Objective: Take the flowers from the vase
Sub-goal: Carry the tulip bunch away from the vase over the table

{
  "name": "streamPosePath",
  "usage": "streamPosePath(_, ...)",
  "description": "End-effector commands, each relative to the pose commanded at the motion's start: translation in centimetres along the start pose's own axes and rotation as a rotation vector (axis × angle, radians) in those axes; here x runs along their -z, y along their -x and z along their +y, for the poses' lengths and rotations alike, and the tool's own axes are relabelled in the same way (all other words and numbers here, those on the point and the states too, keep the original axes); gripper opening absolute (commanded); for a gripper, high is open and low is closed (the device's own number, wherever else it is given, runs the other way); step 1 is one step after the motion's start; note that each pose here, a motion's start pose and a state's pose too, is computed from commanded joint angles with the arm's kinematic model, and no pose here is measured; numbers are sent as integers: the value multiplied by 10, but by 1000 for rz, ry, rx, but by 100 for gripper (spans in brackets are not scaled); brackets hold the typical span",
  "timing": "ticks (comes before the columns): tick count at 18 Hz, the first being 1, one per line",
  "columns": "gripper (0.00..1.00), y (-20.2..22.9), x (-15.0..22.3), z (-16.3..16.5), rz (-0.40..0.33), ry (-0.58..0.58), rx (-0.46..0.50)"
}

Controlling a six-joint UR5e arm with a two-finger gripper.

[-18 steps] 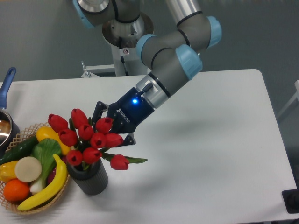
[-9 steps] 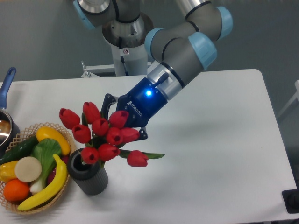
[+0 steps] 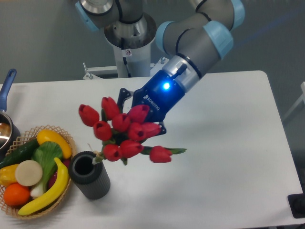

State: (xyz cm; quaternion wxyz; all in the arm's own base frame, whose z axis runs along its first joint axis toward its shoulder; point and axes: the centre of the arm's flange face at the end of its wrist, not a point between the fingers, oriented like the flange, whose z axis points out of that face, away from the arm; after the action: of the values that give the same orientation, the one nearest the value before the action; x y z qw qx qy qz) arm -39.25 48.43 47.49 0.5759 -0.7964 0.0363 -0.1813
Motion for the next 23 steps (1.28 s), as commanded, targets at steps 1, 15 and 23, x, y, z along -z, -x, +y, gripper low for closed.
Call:
streamPosePath(1, 14, 2, 2, 0, -4, -1, 1)
streamPosePath(15, 15, 41, 59, 30, -280, 200, -103)
streamPosePath(23, 16, 27, 73, 85, -467, 569, -207)
